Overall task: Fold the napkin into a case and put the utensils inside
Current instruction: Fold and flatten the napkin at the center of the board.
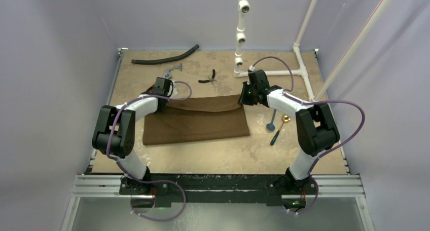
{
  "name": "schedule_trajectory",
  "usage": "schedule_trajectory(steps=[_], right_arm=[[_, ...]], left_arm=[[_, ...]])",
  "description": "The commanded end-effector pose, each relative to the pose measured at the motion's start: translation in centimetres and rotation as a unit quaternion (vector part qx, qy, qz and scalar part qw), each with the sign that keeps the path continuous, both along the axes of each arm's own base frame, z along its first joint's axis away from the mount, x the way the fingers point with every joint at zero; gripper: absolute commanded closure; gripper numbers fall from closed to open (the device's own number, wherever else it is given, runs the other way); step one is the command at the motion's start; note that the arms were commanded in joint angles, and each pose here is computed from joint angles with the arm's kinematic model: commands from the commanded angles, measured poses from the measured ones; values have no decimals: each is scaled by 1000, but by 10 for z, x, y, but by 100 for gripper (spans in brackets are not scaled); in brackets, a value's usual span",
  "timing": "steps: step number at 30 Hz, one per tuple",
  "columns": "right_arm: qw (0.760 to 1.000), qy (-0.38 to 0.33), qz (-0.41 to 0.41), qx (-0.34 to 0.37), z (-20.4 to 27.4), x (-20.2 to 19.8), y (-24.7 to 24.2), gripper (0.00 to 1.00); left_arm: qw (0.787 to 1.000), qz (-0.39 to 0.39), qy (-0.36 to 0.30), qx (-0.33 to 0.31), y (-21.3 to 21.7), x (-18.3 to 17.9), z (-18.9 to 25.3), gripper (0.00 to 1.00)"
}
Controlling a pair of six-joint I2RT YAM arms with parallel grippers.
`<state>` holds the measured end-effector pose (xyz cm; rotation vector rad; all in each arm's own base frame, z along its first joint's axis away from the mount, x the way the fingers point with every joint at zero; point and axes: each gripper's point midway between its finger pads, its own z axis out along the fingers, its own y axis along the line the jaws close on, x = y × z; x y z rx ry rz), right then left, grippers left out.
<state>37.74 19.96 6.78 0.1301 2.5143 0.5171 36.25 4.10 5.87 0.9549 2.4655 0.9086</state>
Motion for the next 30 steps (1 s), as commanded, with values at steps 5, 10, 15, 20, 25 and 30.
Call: schedule_trajectory(steps=[5,10,15,20,25,30], right_arm=[[999,-40,-32,12,22,35,0,65],[997,-56,-48,12,27,43,-5,62],[996,-66,-58,1,33,48,-12,56],[994,-98,-52,-7,46,48,-15,56],[997,-77,-32,1,28,37,-9,46],[998,-59,-21,-5,14,36,-6,39]], left_arm=[[999,10,-43,20,4,17,4,25],[997,10,-80,1,0,23,22,11],[995,4,-98,-12,-3,25,45,11],[993,-16,-87,-79,-22,25,60,9],[984,-62,-21,-168,-50,16,56,4],[980,-68,49,-181,-50,1,26,2]])
